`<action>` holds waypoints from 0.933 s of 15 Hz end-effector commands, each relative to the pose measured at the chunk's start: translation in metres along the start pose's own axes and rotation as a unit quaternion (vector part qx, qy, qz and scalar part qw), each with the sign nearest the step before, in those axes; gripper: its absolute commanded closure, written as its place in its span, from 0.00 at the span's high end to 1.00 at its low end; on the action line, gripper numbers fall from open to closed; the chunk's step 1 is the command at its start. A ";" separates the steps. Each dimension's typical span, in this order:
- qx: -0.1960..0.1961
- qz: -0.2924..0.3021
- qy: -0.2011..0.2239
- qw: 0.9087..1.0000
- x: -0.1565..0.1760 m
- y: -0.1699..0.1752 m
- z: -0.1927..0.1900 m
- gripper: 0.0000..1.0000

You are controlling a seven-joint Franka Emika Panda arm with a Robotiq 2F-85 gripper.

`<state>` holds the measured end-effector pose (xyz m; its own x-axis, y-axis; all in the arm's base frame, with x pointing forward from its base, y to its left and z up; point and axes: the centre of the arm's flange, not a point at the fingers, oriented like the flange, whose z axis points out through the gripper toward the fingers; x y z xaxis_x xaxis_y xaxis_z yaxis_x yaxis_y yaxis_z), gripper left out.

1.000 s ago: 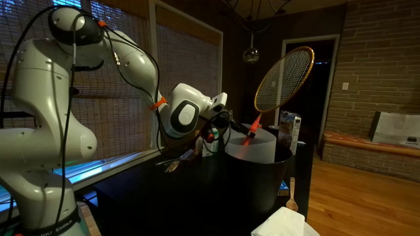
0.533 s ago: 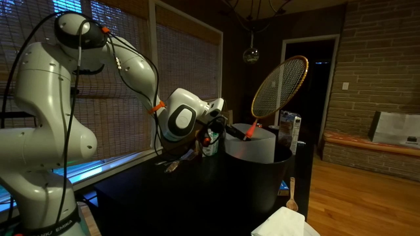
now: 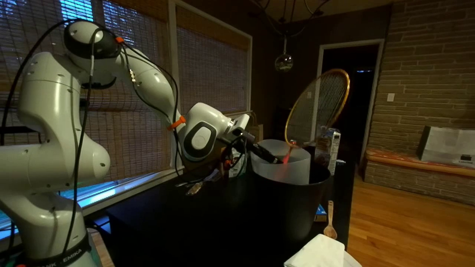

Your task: Put the tennis racket

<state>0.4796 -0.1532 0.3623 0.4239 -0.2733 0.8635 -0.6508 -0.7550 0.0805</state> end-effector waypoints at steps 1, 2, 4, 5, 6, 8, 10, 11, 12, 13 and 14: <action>-0.018 0.007 0.018 1.000 0.004 -0.002 -0.015 0.76; -0.016 0.009 0.025 1.000 0.010 -0.004 -0.019 0.82; -0.007 0.013 0.049 0.999 0.027 -0.007 -0.031 0.96; 0.006 0.020 0.063 0.998 0.043 -0.009 -0.042 0.99; 0.019 0.024 0.083 0.996 0.057 -0.010 -0.055 1.00; 0.057 0.027 0.124 0.990 0.090 -0.014 -0.091 1.00; 0.106 0.015 0.153 0.982 0.118 -0.017 -0.131 1.00; 0.127 0.003 0.160 0.979 0.126 -0.021 -0.147 1.00; 0.146 -0.011 0.163 0.976 0.130 -0.026 -0.162 1.00; 0.167 -0.025 0.166 0.971 0.131 -0.036 -0.171 1.00; 0.190 -0.041 0.171 0.966 0.132 -0.041 -0.182 1.00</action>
<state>0.4781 -0.0774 0.5265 0.1793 -0.0783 0.9807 -0.4529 -0.8915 0.0117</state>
